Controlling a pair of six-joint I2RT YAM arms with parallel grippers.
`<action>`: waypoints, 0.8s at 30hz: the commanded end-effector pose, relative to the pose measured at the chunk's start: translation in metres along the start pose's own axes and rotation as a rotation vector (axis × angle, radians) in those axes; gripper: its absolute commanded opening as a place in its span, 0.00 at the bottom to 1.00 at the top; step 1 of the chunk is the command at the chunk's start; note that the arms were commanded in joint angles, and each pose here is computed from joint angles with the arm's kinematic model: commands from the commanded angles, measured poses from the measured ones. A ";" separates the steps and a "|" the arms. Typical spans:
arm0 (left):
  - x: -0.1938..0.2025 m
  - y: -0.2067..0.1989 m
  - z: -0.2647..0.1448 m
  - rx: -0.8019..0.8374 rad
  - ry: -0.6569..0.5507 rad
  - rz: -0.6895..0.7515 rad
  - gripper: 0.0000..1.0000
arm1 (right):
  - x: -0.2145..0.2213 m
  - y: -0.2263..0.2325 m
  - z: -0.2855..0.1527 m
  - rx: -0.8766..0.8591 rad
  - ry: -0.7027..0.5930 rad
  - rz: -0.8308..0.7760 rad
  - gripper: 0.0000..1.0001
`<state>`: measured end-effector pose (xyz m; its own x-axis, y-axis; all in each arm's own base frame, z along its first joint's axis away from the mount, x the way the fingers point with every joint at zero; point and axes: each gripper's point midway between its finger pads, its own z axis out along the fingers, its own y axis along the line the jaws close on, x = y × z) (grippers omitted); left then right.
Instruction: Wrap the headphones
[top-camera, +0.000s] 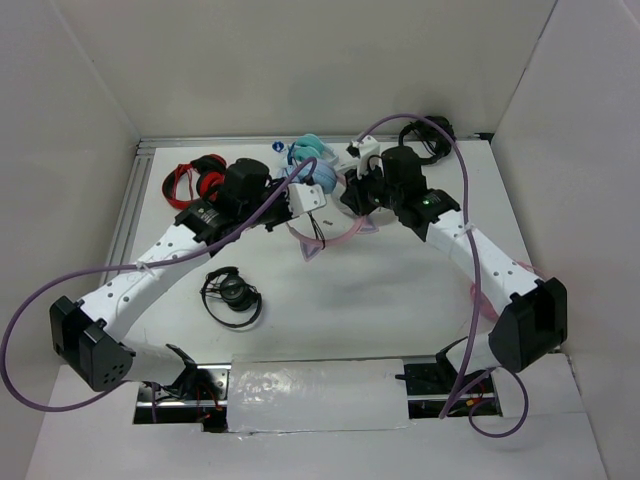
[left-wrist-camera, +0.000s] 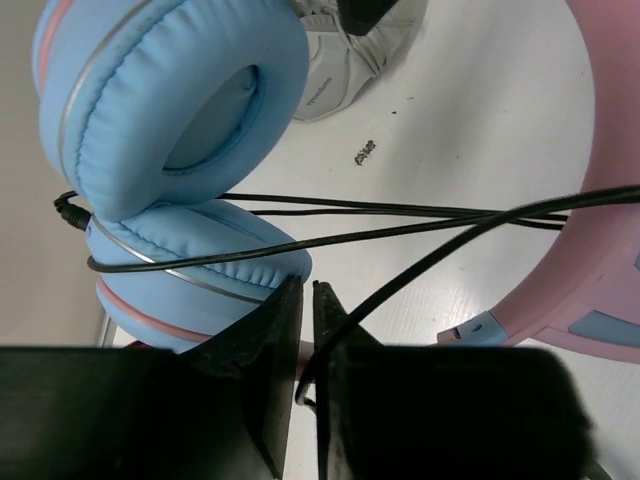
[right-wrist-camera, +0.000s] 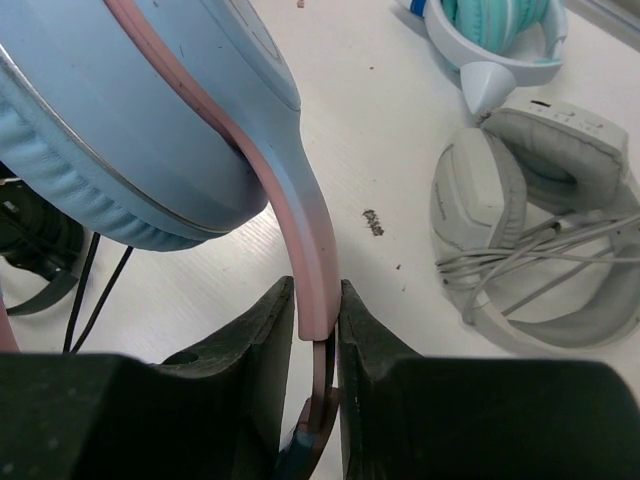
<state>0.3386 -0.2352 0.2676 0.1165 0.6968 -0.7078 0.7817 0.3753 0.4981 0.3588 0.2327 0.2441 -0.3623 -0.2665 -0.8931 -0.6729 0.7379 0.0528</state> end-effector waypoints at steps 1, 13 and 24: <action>-0.023 0.096 -0.042 -0.402 -0.038 0.068 0.25 | 0.026 0.057 -0.017 -0.277 0.119 0.010 0.00; -0.025 0.108 -0.057 -0.513 -0.027 0.102 0.07 | 0.036 0.044 -0.021 -0.107 0.108 0.181 0.00; -0.033 0.079 -0.053 -0.382 -0.070 0.126 0.00 | 0.024 0.064 -0.040 -0.202 0.037 0.129 0.00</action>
<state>0.3522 -0.2044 0.3263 0.2200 0.7215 -0.6565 0.5745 0.4481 0.6850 0.3053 0.2369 0.2108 -0.5624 -0.1901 -0.8047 -0.6166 0.7449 0.2549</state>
